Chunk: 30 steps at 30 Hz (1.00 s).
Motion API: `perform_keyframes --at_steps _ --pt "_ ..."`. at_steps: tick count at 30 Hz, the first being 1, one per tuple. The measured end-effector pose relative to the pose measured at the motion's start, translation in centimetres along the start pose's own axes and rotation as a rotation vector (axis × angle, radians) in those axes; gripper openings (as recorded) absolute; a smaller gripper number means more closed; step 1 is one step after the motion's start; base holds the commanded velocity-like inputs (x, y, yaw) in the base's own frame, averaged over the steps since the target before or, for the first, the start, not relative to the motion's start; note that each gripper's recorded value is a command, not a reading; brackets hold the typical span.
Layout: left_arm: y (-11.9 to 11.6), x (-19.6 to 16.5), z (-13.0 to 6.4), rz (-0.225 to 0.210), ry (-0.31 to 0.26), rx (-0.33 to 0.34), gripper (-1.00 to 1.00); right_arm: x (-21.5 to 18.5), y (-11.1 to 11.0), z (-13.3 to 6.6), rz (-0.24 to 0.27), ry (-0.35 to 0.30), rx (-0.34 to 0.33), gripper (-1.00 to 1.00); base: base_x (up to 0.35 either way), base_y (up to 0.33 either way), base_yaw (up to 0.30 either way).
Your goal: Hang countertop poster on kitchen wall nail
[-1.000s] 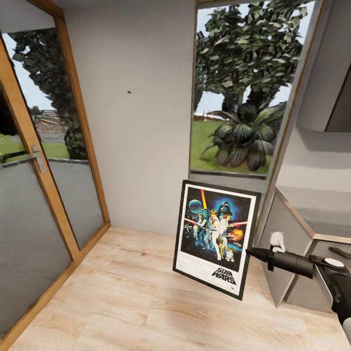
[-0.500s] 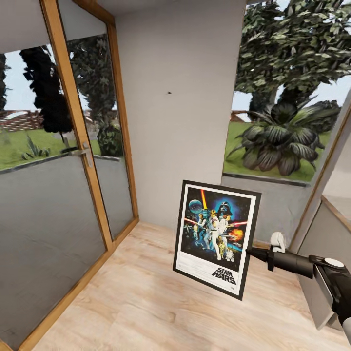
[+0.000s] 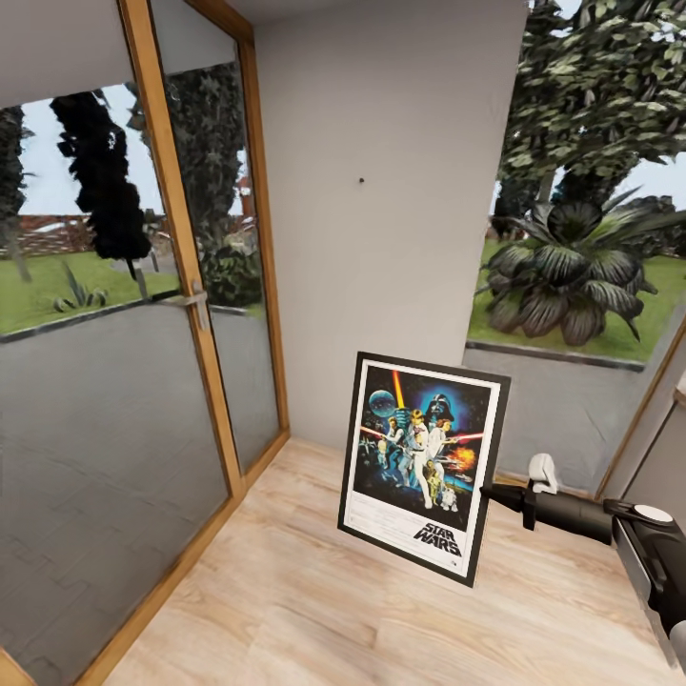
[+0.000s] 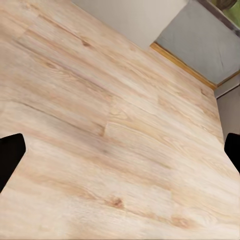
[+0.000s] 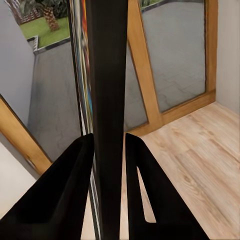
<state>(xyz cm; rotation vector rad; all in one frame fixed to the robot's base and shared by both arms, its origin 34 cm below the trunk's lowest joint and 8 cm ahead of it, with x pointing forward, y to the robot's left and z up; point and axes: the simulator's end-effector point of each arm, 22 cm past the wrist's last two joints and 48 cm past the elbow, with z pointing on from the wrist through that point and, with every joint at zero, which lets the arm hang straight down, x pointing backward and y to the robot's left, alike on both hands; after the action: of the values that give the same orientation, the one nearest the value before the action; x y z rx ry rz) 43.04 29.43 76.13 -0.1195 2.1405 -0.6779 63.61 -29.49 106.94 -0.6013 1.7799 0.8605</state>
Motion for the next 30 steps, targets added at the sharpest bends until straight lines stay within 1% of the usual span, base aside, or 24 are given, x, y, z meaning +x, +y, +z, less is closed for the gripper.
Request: perform_keyframes --at_steps 4,7,8,9,10,12,13,15,16,17,21,24,30 --pt "0.1 0.0 0.0 -0.001 0.001 -0.003 1.0 0.0 0.0 0.0 0.0 0.0 0.001 -1.0 0.175 0.338 0.0" --pt "1.3 0.2 0.0 0.002 0.006 -0.064 1.0 0.0 0.0 0.0 0.0 0.001 0.001 -1.0 0.182 0.335 0.0" --pt "2.2 0.1 0.0 0.005 0.005 -0.103 1.0 0.0 0.0 0.0 0.0 0.001 0.001 -1.0 0.19 0.33 0.0" --pt "2.5 0.0 0.1 0.008 0.004 -0.119 1.0 0.0 0.0 0.0 0.0 0.001 0.001 -1.0 0.202 0.321 0.0" --pt "2.5 -0.9 1.0 0.019 -0.018 -0.138 1.0 0.0 -0.1 0.0 0.0 0.001 0.003 -1.0 0.206 0.318 0.0" --pt "2.0 -2.1 2.0 0.016 -0.028 -0.129 1.0 0.0 -0.1 0.0 -0.001 0.001 0.007 -1.0 0.209 0.316 -0.015" --pt "1.7 -3.0 2.7 0.0 -0.023 -0.118 1.0 0.0 -0.2 0.0 -0.001 0.001 0.01 -1.0 0.211 0.312 -0.066" --pt "1.3 -3.7 3.3 -0.022 -0.008 -0.106 1.0 0.0 -0.2 0.0 -0.002 0.001 0.012 -1.0 0.204 0.284 -0.132" --pt "1.1 -4.3 3.8 -0.039 0.003 -0.098 1.0 -0.1 -0.2 0.0 -0.003 0.0 0.012 -1.0 0.163 0.217 -0.182" --pt "0.9 -4.6 4.0 -0.044 0.007 -0.093 1.0 -0.1 -0.2 0.0 -0.003 0.0 0.013 -1.0 0.13 0.174 -0.199" --pt "0.5 -5.6 4.5 -0.06 0.011 -0.082 1.0 -0.2 -0.2 -0.1 -0.006 -0.002 0.013 -1.0 0.063 0.085 -0.235" --pt "0.5 -5.8 4.5 -0.064 0.011 -0.079 1.0 -0.4 -0.2 -0.1 -0.008 -0.003 0.018 -1.0 0.116 0.183 -0.247" --pt "0.5 -5.9 4.4 -0.065 0.012 -0.078 1.0 -0.5 -0.3 0.0 -0.008 -0.006 0.026 -1.0 0.163 0.283 -0.081"
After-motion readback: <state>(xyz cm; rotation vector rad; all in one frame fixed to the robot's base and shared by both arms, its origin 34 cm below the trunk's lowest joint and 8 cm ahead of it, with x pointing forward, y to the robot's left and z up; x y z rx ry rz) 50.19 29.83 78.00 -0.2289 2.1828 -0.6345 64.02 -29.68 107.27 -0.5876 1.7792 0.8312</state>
